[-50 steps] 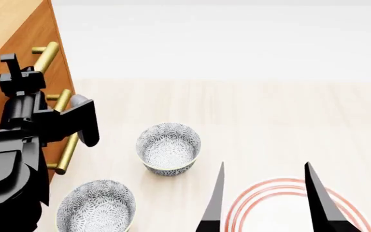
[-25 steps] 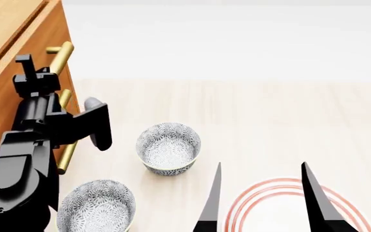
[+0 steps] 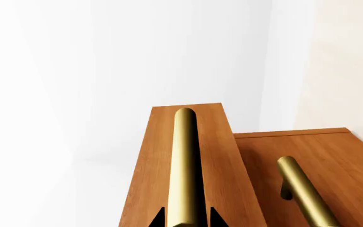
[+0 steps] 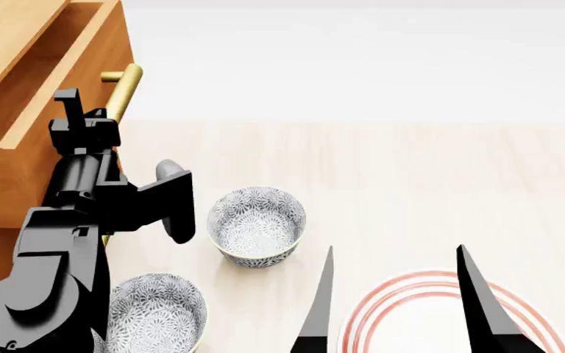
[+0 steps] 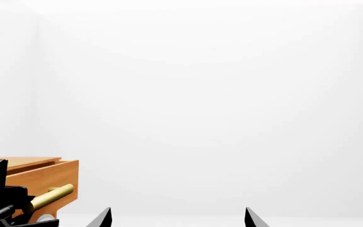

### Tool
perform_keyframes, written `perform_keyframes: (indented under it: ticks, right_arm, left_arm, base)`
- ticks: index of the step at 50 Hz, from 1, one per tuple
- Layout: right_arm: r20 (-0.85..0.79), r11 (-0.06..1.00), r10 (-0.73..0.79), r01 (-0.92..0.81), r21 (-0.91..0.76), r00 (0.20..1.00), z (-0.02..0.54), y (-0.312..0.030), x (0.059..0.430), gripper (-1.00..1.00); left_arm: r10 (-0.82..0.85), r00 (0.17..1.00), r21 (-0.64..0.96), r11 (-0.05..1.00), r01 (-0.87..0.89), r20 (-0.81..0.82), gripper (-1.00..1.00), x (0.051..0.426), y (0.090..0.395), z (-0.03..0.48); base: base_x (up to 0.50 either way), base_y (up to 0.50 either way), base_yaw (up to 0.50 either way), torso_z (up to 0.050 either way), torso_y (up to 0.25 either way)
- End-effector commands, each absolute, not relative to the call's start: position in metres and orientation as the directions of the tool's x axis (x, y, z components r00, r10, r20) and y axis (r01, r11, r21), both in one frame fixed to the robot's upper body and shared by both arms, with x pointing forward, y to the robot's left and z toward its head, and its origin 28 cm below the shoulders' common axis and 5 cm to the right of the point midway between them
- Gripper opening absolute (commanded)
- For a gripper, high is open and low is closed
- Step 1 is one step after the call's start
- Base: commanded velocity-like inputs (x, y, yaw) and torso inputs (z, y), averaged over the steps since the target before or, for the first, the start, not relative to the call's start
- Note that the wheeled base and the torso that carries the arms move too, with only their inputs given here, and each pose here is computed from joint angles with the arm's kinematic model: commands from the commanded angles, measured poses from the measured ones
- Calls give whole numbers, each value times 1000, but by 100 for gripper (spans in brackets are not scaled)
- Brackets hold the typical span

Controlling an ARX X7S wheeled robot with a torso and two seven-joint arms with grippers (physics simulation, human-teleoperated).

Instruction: Open the top drawer of the cabinet.

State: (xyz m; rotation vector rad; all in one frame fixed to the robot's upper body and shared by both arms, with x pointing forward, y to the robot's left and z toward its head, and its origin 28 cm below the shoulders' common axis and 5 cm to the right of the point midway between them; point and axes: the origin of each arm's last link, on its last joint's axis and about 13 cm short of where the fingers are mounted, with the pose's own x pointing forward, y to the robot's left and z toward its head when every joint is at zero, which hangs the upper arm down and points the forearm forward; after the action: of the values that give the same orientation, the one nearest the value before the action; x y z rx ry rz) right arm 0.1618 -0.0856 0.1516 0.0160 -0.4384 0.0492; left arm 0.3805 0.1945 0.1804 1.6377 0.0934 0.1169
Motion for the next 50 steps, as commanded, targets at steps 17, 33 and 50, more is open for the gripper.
perform_keyframes:
  ticks: [17,33,50]
  right_arm:
    - [432,999,43,-50,5,901,154,-86,161,100]
    - [432,999,44,-51,6,901,154,-86,160,100]
    - [433,999,44,-51,5,901,154,-86,160,100]
  left_arm:
    - [55,998,996,-84,-33,38,-100,369,170,175]
    - [40,998,996,-74,-54,57,-100,369,169,180]
    - [-5,996,994,-56,-89,89,100,362,164,188]
  base:
    - [-7,0,2,0,2]
    - [-7,0,1,0,3]
    - [0,0,0,0,0]
